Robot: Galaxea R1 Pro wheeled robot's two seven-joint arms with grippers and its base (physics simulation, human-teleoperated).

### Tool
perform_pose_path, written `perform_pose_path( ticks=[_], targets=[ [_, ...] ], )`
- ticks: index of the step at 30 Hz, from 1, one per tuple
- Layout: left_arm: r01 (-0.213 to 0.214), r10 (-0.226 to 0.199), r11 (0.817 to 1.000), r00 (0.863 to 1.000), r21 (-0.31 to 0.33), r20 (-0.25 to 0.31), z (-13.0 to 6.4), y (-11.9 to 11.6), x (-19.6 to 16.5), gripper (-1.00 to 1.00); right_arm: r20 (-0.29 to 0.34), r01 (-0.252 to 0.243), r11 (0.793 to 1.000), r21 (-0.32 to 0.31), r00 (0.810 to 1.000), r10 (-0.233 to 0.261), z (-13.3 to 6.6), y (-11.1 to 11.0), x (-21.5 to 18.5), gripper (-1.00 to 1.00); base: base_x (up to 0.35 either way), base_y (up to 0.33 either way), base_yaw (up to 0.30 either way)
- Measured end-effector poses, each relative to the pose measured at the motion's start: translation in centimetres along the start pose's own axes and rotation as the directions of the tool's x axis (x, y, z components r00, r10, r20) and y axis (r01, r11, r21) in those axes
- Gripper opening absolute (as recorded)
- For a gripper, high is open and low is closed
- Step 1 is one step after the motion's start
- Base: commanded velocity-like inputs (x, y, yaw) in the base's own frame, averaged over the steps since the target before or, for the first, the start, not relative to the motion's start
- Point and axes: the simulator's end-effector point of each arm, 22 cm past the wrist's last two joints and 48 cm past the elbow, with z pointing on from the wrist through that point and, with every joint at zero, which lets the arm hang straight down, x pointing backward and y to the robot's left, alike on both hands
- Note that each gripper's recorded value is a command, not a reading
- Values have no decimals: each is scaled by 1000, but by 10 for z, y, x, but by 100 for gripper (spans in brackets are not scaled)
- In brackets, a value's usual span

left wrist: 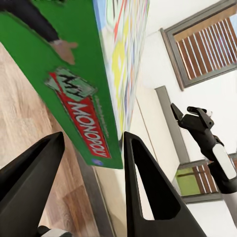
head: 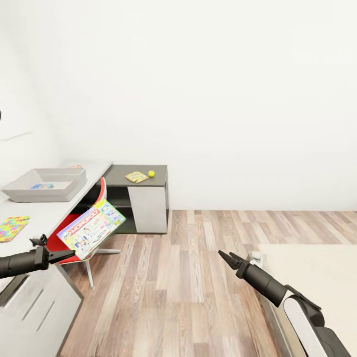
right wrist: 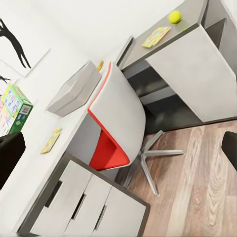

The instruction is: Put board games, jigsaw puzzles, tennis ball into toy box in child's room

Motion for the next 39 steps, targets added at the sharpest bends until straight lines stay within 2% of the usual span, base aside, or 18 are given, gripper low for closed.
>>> perform_pose_path(
  ticks=[10, 14, 28, 39],
  targets=[
    [2, -2, 1000, 1000, -2, 4, -2, 1, -1, -100, 1, 1, 1000, -1, 1000, -1, 0, 0, 0, 100, 0, 0, 282],
    [3, -3, 1000, 1000, 0, 27, -6, 1, -6, -100, 3, 2, 1000, -2, 1000, -2, 0, 1, -1, 100, 0, 0, 210],
    [27, -27, 1000, 998, 0, 64, -14, 6, -10, -100, 7, 9, 1000, -16, 1000, -9, 0, 4, -2, 100, 0, 0, 24],
    [28, -28, 1000, 997, 2, 77, -17, 5, -12, -100, 7, 11, 1000, -19, 1000, -11, 0, 6, -2, 100, 0, 0, 0]
  ],
)
